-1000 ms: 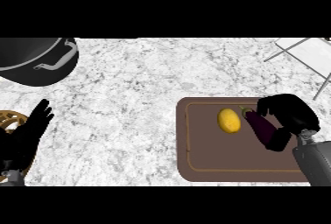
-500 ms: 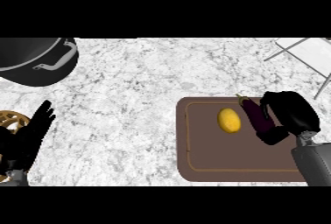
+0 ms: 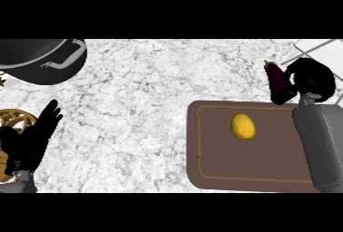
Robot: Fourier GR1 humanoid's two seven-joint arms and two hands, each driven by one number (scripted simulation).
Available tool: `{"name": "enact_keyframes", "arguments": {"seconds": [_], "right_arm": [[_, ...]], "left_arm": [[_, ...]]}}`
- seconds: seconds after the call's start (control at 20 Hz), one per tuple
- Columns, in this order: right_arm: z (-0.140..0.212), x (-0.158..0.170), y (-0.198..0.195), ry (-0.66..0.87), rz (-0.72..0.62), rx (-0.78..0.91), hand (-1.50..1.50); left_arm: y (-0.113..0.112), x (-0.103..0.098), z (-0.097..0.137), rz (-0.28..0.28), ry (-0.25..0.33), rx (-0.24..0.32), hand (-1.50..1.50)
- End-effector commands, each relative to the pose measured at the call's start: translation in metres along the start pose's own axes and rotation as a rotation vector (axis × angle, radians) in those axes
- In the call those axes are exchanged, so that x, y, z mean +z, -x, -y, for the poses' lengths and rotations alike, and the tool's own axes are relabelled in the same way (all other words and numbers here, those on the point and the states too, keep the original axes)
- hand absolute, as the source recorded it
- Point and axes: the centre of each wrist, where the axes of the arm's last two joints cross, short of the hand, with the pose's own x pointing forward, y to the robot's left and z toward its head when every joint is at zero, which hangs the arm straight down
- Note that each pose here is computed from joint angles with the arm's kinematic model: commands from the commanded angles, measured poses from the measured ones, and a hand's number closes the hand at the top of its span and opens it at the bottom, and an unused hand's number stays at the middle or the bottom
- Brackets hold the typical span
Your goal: Pick the eggplant from the tray and place it in the tiered shelf
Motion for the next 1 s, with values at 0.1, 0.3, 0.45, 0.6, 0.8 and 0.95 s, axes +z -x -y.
{"name": "enact_keyframes", "arguments": {"seconds": [0.1,0.3,0.45,0.6,0.8,0.95], "right_arm": [[0.048,-0.007,-0.055,0.105,-0.119,-0.122,1.50],[0.085,0.003,-0.037,0.149,-0.109,-0.267,1.50],[0.106,0.018,-0.043,0.184,-0.118,-0.396,1.50],[0.130,0.036,-0.047,0.261,-0.111,-0.465,1.50],[0.168,0.067,-0.041,0.328,-0.089,-0.477,1.50],[0.202,0.067,-0.061,0.341,-0.105,-0.511,1.50]], "left_arm": [[0.001,0.008,-0.009,-0.002,-0.021,0.009,0.00],[0.016,0.010,-0.008,-0.032,-0.022,-0.008,0.00],[0.009,0.015,-0.003,-0.036,-0.025,0.020,0.00],[0.012,0.007,-0.012,-0.021,-0.030,-0.009,0.00],[-0.004,0.009,-0.014,-0.019,-0.036,-0.002,0.00],[0.001,0.009,-0.002,-0.013,-0.023,0.005,0.00]]}}
